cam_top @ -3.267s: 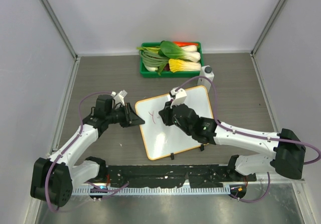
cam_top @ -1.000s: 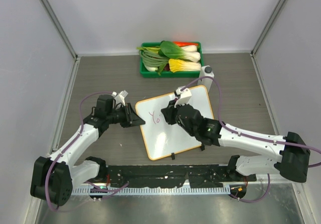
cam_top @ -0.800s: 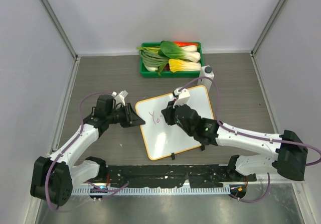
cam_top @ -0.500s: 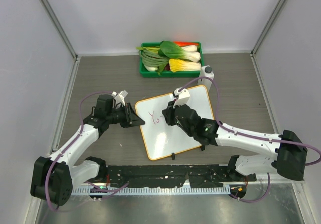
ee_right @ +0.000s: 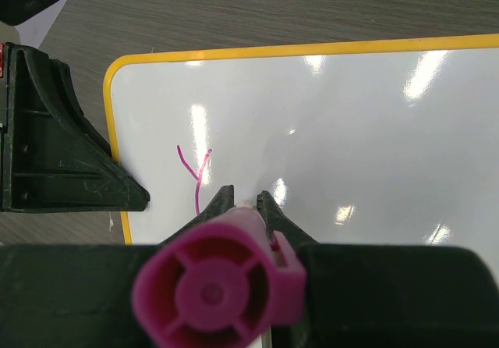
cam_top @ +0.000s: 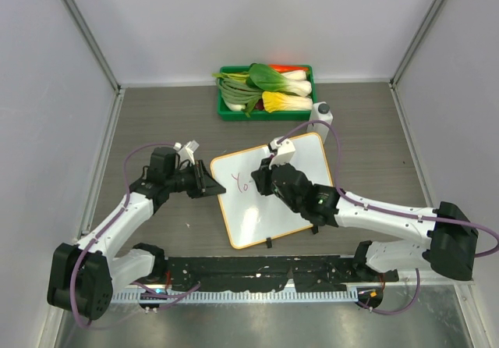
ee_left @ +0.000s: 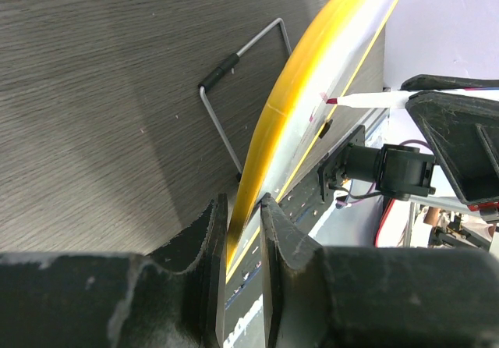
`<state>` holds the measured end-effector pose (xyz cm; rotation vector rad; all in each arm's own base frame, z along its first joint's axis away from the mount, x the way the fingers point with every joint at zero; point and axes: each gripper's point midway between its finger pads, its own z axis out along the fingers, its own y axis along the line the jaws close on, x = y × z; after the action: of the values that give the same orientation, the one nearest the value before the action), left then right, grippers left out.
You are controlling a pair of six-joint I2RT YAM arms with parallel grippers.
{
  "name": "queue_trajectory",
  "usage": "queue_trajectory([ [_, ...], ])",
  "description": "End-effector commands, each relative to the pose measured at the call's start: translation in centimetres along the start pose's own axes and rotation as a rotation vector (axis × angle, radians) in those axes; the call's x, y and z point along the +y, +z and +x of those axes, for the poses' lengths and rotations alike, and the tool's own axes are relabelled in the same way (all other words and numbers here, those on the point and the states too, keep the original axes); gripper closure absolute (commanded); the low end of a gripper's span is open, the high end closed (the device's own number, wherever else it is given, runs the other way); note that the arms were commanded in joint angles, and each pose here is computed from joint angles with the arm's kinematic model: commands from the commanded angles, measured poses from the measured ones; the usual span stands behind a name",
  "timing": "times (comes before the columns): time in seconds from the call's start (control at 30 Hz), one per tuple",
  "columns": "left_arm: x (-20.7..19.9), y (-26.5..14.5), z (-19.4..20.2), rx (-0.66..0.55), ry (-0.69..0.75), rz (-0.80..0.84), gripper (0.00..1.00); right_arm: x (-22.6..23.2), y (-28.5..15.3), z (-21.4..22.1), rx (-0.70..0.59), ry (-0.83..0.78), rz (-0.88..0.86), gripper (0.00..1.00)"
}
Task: Write a sentence on the whiteboard
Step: Write on the whiteboard at the whiteboard stand.
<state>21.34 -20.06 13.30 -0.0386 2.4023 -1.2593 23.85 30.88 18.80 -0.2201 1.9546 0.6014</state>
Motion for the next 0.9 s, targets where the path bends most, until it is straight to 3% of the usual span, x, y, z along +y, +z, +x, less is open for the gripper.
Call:
queue_trajectory([
  [0.0,-0.7,0.0,-0.3,-0.004,0.024,0.012,0.96,0.1,0.1,-0.9,-0.041,0.03,0.001,0.99],
  [0.87,-0.6,0.1,-0.3,-0.004,0.024,0.01,0.96,-0.3,-0.9,-1.5,-0.066,0.052,-0.007,0.99],
])
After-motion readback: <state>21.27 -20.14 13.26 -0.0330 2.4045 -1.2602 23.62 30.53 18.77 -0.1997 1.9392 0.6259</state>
